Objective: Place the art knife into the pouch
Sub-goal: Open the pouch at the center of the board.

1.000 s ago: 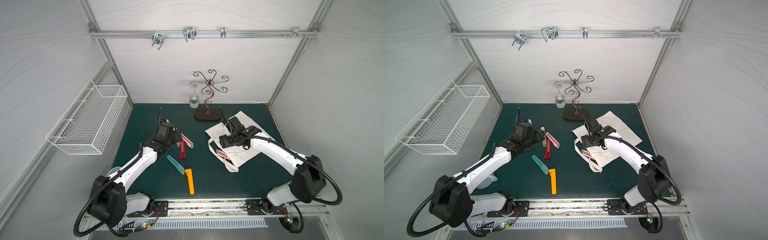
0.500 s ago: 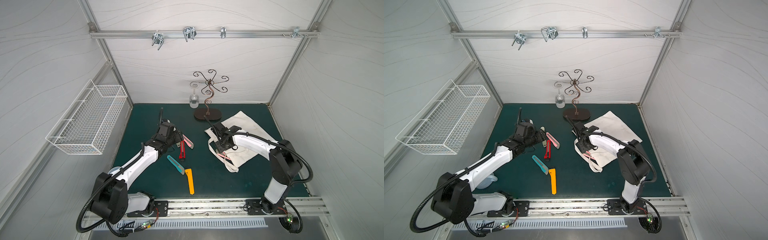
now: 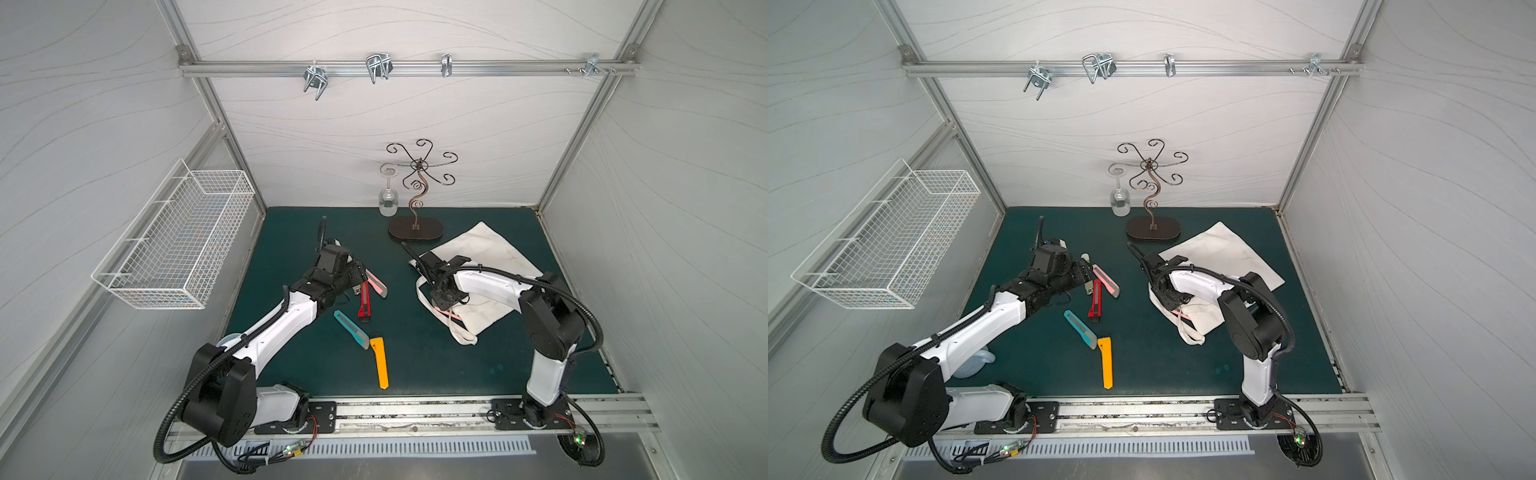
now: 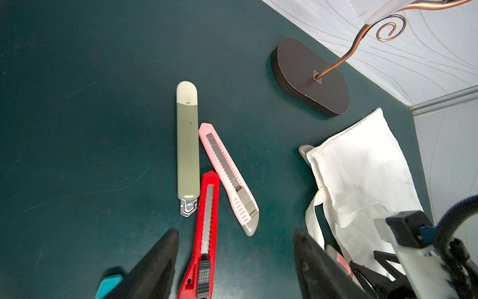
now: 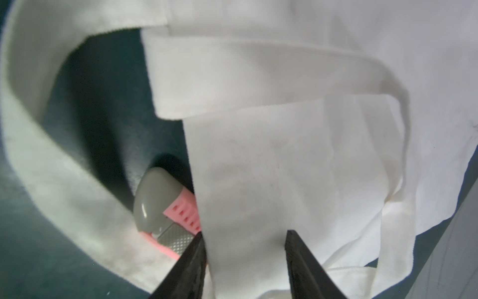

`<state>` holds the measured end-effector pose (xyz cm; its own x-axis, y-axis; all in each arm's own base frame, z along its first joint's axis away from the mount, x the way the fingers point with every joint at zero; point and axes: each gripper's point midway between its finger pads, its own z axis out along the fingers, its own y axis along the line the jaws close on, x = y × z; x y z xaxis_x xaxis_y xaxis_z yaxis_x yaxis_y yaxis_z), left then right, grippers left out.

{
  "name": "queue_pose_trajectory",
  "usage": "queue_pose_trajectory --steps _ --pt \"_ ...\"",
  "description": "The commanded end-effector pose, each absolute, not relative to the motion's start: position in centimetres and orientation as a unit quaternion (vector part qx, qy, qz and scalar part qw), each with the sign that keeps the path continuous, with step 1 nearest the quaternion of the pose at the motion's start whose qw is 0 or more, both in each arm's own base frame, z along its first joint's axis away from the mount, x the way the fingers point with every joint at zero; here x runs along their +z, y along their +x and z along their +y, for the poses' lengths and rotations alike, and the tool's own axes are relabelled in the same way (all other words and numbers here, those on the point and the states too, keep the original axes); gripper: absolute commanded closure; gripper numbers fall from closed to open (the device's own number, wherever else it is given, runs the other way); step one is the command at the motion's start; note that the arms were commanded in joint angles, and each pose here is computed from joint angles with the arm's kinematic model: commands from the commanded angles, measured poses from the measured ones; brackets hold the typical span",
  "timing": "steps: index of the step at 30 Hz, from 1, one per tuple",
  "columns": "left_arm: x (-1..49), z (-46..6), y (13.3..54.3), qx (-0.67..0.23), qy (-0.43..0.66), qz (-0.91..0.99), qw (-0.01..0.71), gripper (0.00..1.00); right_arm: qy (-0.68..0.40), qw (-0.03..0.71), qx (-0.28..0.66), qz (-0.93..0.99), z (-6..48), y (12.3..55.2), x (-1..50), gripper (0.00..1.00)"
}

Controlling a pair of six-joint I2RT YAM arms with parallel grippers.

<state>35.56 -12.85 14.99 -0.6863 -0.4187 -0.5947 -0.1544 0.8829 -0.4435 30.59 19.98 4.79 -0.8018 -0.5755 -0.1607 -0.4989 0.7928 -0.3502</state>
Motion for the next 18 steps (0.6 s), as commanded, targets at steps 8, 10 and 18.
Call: queue_pose_trajectory --steps 8,10,18 --pt "16.7 -13.1 36.2 -0.196 -0.164 0.886 0.387 0.27 -0.281 0.136 -0.181 0.933 19.6 31.4 4.7 1.00" --pt "16.9 -13.1 36.2 -0.197 -0.163 0.885 0.388 0.27 -0.277 0.144 -0.177 0.933 19.7 31.5 5.7 1.00" --pt "19.4 -13.3 36.0 -0.216 -0.158 0.875 0.404 0.27 -0.252 0.188 -0.089 0.945 21.8 32.3 14.4 1.00"
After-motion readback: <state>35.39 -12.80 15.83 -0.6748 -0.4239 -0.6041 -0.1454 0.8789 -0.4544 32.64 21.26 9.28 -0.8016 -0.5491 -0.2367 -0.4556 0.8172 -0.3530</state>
